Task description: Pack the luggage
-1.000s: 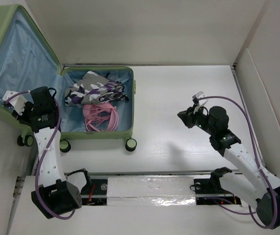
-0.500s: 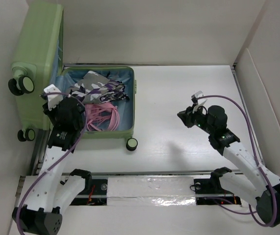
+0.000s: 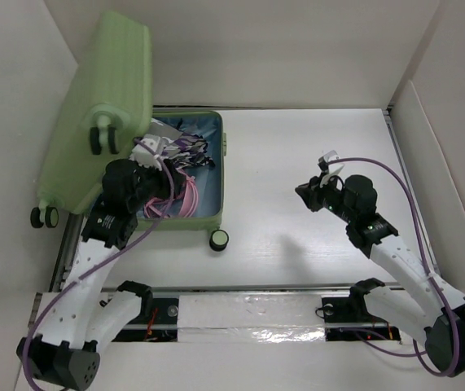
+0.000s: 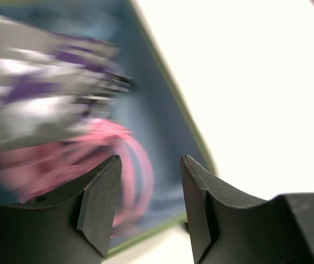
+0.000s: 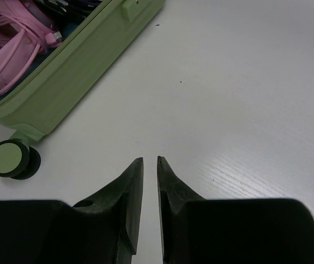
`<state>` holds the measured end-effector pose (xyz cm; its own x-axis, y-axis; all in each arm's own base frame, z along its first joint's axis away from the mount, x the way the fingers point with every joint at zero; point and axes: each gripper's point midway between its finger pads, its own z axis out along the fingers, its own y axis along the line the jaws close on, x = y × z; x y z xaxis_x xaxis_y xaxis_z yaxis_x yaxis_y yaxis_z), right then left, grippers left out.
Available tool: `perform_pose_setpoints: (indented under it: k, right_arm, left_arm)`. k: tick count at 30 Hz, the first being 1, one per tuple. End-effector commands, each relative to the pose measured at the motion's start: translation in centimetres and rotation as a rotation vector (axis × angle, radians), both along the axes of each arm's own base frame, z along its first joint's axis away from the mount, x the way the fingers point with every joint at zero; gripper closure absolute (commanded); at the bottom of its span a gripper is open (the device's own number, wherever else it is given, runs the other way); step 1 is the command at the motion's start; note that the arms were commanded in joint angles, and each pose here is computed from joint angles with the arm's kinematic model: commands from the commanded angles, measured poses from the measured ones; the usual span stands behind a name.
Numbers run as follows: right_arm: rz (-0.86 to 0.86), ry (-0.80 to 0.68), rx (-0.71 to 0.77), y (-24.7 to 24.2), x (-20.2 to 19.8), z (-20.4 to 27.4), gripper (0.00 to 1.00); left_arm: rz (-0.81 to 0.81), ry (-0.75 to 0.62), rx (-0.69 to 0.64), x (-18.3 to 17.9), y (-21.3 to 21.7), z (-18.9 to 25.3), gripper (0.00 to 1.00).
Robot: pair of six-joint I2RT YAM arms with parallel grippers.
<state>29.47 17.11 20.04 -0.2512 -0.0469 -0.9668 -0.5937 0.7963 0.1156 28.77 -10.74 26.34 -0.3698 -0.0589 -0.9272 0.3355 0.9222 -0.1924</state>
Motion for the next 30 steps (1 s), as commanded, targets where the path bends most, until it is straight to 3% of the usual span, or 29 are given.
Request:
perform_pose_setpoints:
  k: [1,6,12,14,17,22,26,28,30]
  right_arm:
    - [-0.016,-0.067,0.011,0.0,0.6,2.6,0.78]
    - [-0.048,-0.092,0.014,-0.6,0.5,3.3,0.78]
    - [-0.068,-0.086,0.009,-0.7,0.8,2.7,0.78]
    - [-0.073,-0.082,0.002,-0.8,1.0,2.6,0.78]
    - [-0.086,-0.074,-0.004,-0.9,1.2,2.4,0.78]
    - [-0.103,-0.074,-0.008,-1.2,1.2,2.4,0.78]
    - [-0.088,-0.080,-0.003,-0.8,1.1,2.5,0.77]
    - [-0.088,-0.086,-0.001,-0.8,1.1,2.5,0.70]
    - [-0.088,-0.093,0.003,-0.8,1.1,2.6,0.67]
  left_arm:
    - [-0.347,0.110,-0.124,-2.9,-5.7,-0.1,0.57]
    - [-0.798,0.366,-0.295,-6.6,-11.3,-0.8,0.60]
    - [-1.142,0.543,-0.212,-11.5,-18.0,-2.4,0.62]
    - [-1.334,0.532,-0.233,-14.1,-19.3,-1.6,0.68]
    - [-1.436,0.463,-0.260,-15.6,-19.5,0.2,0.70]
    - [-1.492,0.310,-0.280,-18.4,-17.8,3.2,0.72]
    - [-1.440,0.085,-0.281,-20.8,-15.9,7.3,0.73]
    - [-1.330,0.011,-0.319,-20.1,-16.0,10.1,0.71]
    - [-1.025,-0.150,-0.349,-16.0,-15.8,14.0,0.69]
